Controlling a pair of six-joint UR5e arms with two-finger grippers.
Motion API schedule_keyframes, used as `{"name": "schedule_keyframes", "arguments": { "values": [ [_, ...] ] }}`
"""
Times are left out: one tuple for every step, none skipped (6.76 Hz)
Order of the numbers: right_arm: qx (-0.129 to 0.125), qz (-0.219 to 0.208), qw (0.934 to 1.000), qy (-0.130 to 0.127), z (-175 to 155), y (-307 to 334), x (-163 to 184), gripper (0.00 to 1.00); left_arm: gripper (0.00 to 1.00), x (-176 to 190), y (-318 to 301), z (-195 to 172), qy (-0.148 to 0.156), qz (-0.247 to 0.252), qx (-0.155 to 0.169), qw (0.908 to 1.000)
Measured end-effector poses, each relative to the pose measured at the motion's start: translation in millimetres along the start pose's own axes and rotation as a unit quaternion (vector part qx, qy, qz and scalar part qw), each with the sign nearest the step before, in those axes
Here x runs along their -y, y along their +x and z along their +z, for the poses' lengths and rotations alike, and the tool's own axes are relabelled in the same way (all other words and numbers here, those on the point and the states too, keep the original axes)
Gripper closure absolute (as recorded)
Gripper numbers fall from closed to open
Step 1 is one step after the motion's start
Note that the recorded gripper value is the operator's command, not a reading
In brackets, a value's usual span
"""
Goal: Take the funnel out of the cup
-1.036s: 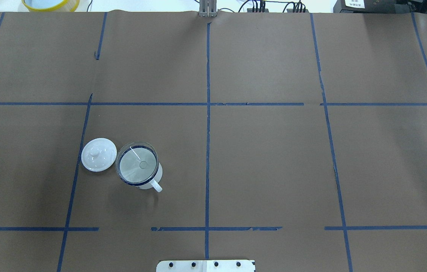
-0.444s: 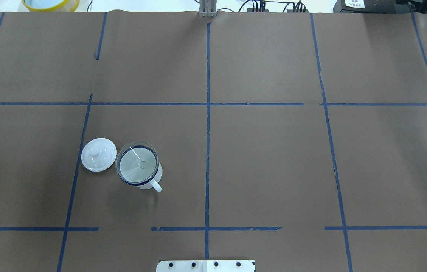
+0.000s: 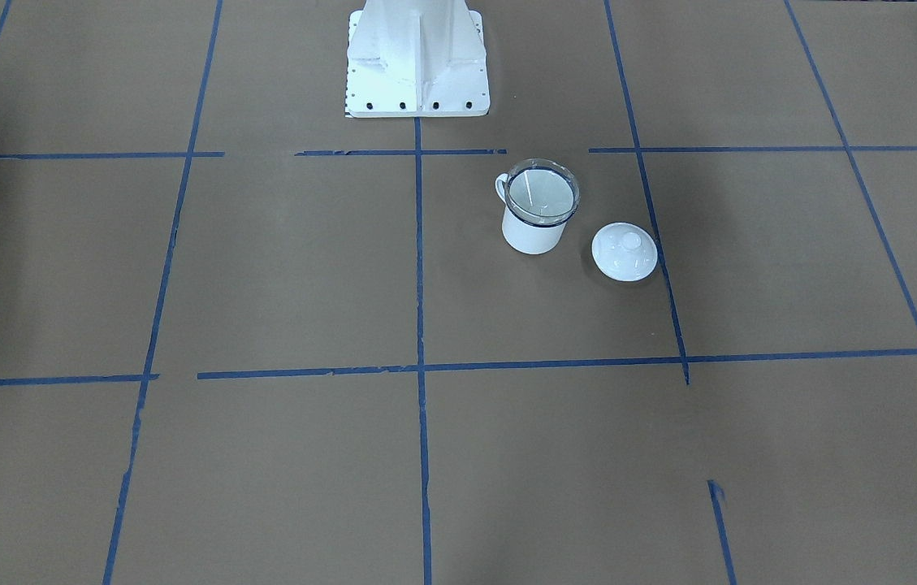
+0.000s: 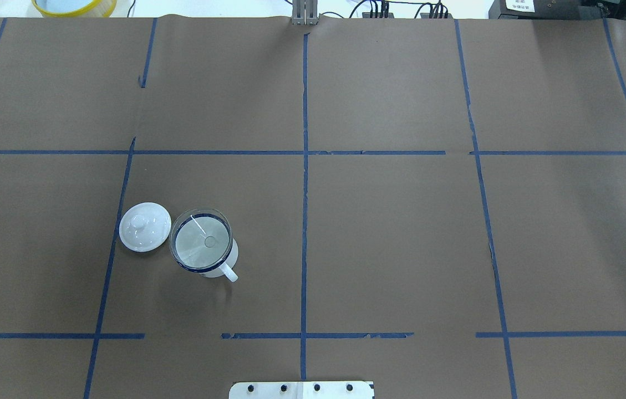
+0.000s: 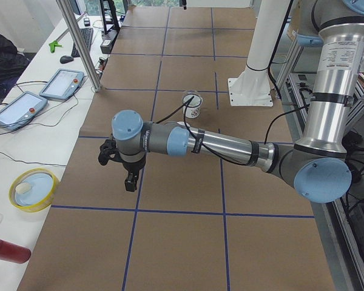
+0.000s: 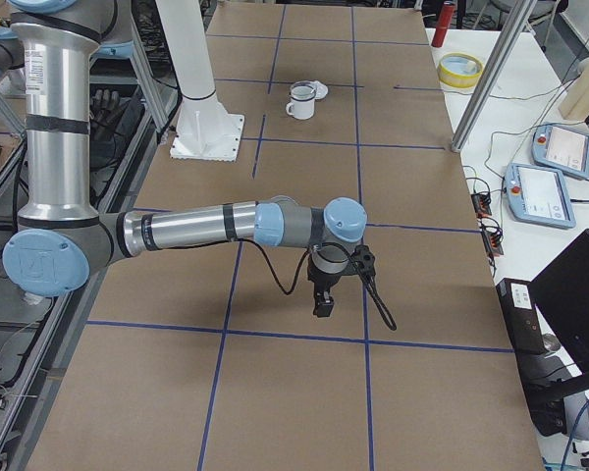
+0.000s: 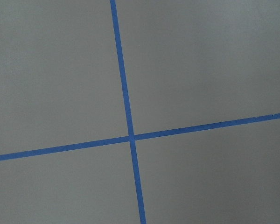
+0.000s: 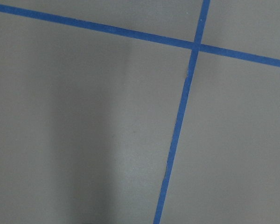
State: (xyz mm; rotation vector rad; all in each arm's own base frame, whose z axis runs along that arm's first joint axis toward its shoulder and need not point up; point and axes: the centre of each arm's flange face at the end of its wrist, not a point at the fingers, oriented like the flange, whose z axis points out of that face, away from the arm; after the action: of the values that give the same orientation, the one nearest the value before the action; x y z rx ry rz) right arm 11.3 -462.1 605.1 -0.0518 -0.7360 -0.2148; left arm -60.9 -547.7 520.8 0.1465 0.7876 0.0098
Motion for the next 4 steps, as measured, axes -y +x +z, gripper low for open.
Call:
{"name": "schedule_keyframes", "arguments": {
  "values": [
    [0.0, 0.0, 1.0, 0.0, 0, 0, 0, 0.0, 0.0, 3, 50, -20, 0.011, -0.026, 0.006, 0.9996],
    [0.0, 0.0, 1.0, 0.0, 0, 0, 0, 0.0, 0.0, -2, 113, -25, 0.014, -0.044, -0.001, 0.9989],
    [0.0, 0.0, 1.0, 0.0, 0, 0, 0, 0.0, 0.0, -12, 183, -26, 0.014, -0.062, -0.018, 0.9978],
    [0.0, 0.0, 1.0, 0.0, 0, 0, 0, 0.0, 0.0, -19, 251, -25, 0.009, -0.079, -0.039, 0.9961]
  ]
}}
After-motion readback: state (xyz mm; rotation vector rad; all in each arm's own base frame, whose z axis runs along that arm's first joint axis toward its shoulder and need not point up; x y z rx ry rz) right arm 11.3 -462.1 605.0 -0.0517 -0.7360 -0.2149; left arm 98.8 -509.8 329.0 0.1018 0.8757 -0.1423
